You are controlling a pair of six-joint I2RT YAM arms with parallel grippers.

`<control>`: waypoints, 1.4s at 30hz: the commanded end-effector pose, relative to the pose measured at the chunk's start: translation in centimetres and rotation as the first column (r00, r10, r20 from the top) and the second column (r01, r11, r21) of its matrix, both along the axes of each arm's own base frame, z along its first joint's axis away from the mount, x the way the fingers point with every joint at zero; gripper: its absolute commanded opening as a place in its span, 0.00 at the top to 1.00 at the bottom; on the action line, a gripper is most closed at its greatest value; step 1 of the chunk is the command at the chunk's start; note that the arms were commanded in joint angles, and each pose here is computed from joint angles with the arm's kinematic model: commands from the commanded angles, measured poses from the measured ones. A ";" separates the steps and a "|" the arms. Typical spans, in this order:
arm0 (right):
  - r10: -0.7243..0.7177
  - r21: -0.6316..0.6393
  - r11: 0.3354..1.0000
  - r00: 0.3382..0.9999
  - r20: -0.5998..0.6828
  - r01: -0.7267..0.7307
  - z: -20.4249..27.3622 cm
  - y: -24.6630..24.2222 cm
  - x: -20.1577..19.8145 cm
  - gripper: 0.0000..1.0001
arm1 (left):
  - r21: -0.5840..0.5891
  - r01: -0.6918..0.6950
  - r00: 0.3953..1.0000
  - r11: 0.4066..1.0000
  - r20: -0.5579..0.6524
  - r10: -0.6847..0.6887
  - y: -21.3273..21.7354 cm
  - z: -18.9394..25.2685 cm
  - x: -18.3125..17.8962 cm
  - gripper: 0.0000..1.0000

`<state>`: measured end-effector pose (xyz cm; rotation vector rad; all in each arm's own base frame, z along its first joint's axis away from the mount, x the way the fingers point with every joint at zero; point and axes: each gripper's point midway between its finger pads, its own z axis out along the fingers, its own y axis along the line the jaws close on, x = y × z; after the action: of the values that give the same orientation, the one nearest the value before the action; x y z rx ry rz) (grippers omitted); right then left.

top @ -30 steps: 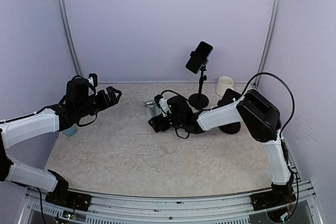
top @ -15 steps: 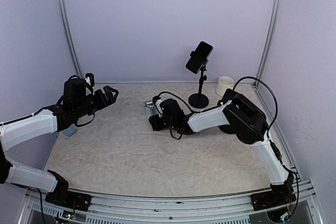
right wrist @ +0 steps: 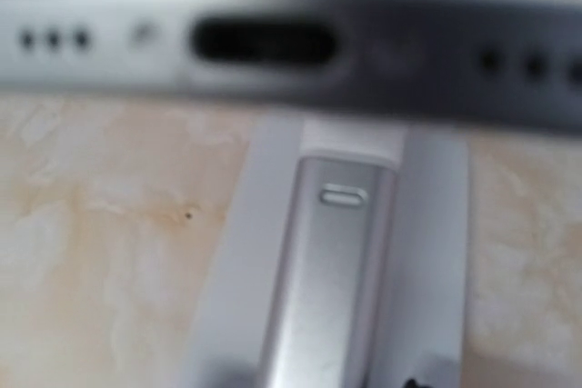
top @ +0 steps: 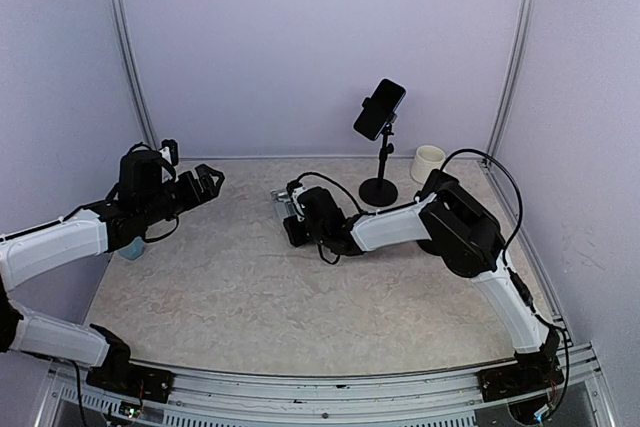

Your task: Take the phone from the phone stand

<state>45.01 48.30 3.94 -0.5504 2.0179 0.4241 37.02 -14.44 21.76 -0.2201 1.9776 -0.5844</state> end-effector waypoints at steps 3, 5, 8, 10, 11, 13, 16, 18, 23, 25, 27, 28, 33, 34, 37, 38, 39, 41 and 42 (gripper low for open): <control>0.071 -0.005 0.997 0.997 0.013 -0.071 0.3 -0.3 -1.7 0.53 | 0.035 0.027 1.000 0.999 -0.014 -0.026 -0.1 -0.6 0.0 0.01; 0.102 0.007 0.995 0.994 0.028 -0.102 0.9 -0.3 -2.3 0.55 | 0.038 0.033 0.999 0.999 -0.018 -0.032 -0.2 -0.7 0.0 0.01; 0.151 0.019 0.988 0.988 0.039 -0.152 1.4 -0.4 -3.4 0.58 | 0.037 0.043 0.999 0.998 -0.019 -0.042 -0.4 -0.8 -0.1 0.01; 0.187 0.032 0.981 0.981 0.052 -0.189 2.1 -0.5 -4.2 0.59 | 0.040 0.045 0.999 0.998 -0.023 -0.044 -0.4 -1.0 -0.2 0.01; 0.193 0.032 0.980 0.979 0.058 -0.196 2.2 -0.7 -4.5 0.60 | 0.042 0.047 0.999 0.998 -0.026 -0.046 -0.4 -1.1 -0.2 0.01; 0.246 0.044 0.968 0.967 0.061 -0.249 2.5 -0.7 -5.6 0.60 | 0.047 0.051 0.998 0.998 -0.031 -0.050 -0.5 -1.4 -0.2 0.01; 0.320 0.039 0.946 0.946 0.062 -0.322 1.8 -1.0 -7.4 0.61 | 0.053 0.059 0.998 0.997 -0.041 -0.057 -0.6 -1.8 -0.3 0.01; 0.375 0.039 0.925 0.925 0.062 -0.378 1.4 -1.0 -8.6 0.63 | 0.054 0.071 0.997 0.996 -0.045 -0.068 -0.9 -2.0 -0.2 0.01; 0.508 0.044 0.858 0.859 0.067 -0.511 1.2 -1.1 -11.7 0.65 | 0.067 0.098 0.994 0.993 -0.054 -0.095 -1.3 -2.5 -0.1 0.01; 0.553 0.045 0.830 0.830 0.070 -0.556 1.2 -1.2 -12.9 0.66 | 0.075 0.112 0.992 0.991 -0.065 -0.107 -1.6 -2.8 0.0 0.01; 0.603 0.041 0.794 0.795 0.073 -0.606 1.1 -1.4 -14.1 0.66 | 0.086 0.127 0.990 0.988 -0.080 -0.120 -1.8 -3.3 0.3 0.01; 0.625 0.040 0.777 0.777 0.072 -0.629 1.0 -1.5 -14.7 0.66 | 0.095 0.134 0.988 0.986 -0.090 -0.126 -1.9 -3.5 0.5 0.01; 0.717 0.029 0.694 0.694 0.061 -0.719 0.5 -1.7 -17.1 0.65 | 0.113 0.194 0.970 0.974 -0.169 -0.173 -2.9 -5.9 1.7 0.01; 0.731 0.027 0.680 0.680 0.059 -0.733 0.5 -1.8 -17.5 0.65 | 0.113 0.211 0.965 0.971 -0.182 -0.188 -3.2 -6.4 1.9 0.01; 0.767 0.017 0.640 0.639 0.059 -0.768 0.6 -2.1 -18.4 0.64 | 0.121 0.246 0.951 0.962 -0.222 -0.216 -3.9 -7.6 2.6 0.01; 0.775 0.013 0.630 0.629 0.056 -0.777 0.5 -2.3 -18.6 0.63 | 0.127 0.259 0.945 0.957 -0.236 -0.225 -4.1 -8.0 2.9 0.01; 0.780 0.009 0.624 0.623 0.055 -0.782 0.4 -2.4 -18.7 0.62 | 0.133 0.269 0.941 0.954 -0.250 -0.230 -4.3 -8.6 3.1 0.02; 0.774 0.001 0.632 0.631 0.046 -0.775 0.2 -2.9 -18.4 0.56 | 0.141 0.285 0.930 0.948 -0.279 -0.238 -4.5 -9.4 3.5 0.04; 0.768 -0.003 0.640 0.639 0.042 -0.769 0.2 -3.1 -18.1 0.52 | 0.141 0.289 0.926 0.947 -0.292 -0.239 -4.6 -9.8 3.8 0.05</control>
<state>28.03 45.94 3.58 -1.3546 1.6632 0.8902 40.08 -18.37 12.61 0.0211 2.2920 -0.5557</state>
